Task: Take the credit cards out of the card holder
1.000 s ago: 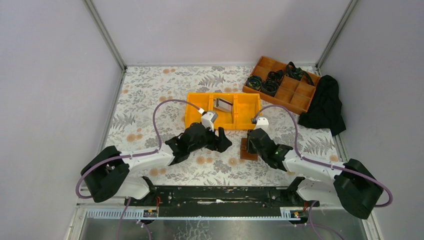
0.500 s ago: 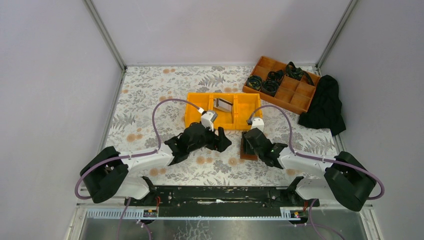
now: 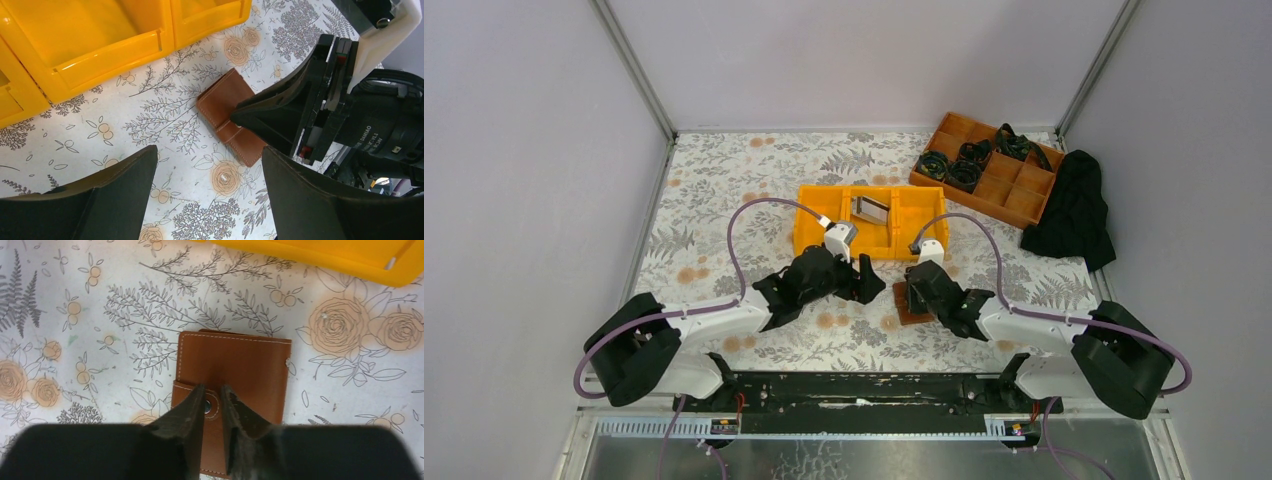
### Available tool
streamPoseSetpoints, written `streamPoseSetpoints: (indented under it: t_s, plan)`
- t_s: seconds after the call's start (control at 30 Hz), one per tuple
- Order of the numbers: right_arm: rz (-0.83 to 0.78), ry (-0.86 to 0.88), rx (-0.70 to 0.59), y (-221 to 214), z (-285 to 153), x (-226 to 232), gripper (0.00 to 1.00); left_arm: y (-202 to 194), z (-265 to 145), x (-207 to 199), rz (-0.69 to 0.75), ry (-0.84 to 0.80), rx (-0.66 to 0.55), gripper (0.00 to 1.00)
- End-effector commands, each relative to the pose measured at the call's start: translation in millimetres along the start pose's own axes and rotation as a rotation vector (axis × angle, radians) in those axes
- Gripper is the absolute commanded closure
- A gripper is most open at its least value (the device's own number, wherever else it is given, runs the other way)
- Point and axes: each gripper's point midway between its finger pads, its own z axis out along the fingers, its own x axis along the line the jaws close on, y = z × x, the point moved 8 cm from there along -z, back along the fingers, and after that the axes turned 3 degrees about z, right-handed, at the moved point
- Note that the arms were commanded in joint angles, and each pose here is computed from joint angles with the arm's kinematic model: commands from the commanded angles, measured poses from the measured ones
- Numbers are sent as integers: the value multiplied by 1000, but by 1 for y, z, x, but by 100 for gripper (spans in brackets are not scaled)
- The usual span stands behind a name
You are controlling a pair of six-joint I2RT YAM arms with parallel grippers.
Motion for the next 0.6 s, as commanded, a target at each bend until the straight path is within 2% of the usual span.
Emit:
streamPoseSetpoints:
  t_s: [0.0,0.1,0.23,0.27,0.3,0.37,0.43,0.57]
  plan:
    - [19,53,-15,3,-5,12,82,2,-1,0,12,4,-20,16]
    - [28,77,-30,6,-10,14,97,3,-1,-2,18,-12,-21,16]
    - [44,94,-68,11,-20,13,100,3,-3,-7,35,-75,-18,16]
    - [48,86,-81,13,-22,11,97,3,-4,-11,43,-110,-25,16]
    - [50,74,-94,15,-25,9,87,4,-5,-13,50,-142,-30,16]
    - [53,55,-119,18,-31,5,67,6,-5,-19,80,-200,-33,8]
    - [54,50,-127,18,-34,2,65,7,-2,-24,108,-213,-24,3]
    - [79,68,-101,6,-36,-2,70,10,4,-31,213,-222,-20,0]
